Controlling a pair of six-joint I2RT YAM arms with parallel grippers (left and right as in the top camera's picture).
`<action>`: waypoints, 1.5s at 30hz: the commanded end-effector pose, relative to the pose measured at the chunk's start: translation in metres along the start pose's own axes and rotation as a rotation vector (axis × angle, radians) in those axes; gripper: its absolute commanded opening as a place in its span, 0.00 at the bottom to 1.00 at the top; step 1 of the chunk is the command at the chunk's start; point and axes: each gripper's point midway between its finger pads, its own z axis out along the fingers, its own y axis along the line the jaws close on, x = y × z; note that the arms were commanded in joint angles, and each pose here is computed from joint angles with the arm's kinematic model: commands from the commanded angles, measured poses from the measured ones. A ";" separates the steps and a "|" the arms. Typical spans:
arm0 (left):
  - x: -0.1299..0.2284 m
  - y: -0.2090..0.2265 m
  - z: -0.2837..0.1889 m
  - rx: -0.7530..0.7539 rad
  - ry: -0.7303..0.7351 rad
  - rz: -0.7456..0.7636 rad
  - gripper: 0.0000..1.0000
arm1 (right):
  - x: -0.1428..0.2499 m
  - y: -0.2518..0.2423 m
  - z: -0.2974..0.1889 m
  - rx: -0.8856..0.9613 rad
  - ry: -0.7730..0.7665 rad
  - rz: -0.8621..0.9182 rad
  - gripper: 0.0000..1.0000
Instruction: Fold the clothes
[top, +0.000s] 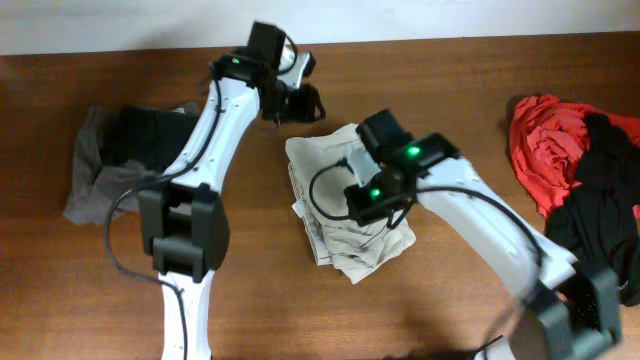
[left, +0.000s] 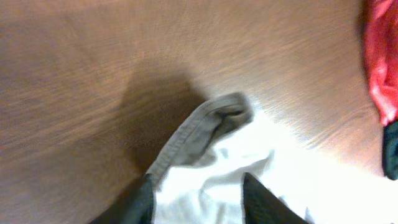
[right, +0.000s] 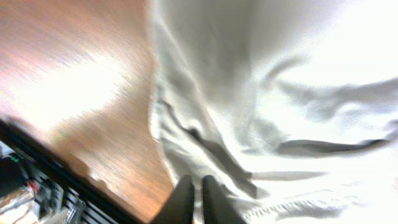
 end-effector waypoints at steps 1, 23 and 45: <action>-0.034 -0.028 -0.081 -0.059 -0.173 0.074 0.61 | -0.017 0.000 -0.039 0.062 -0.131 -0.031 0.17; 0.088 0.072 -0.233 -0.473 0.062 -0.254 0.75 | -0.029 -0.057 -0.078 0.095 -0.231 0.152 0.87; 0.119 0.040 -0.079 0.176 0.133 -0.461 0.99 | -0.021 -0.056 -0.076 0.096 -0.199 0.161 0.93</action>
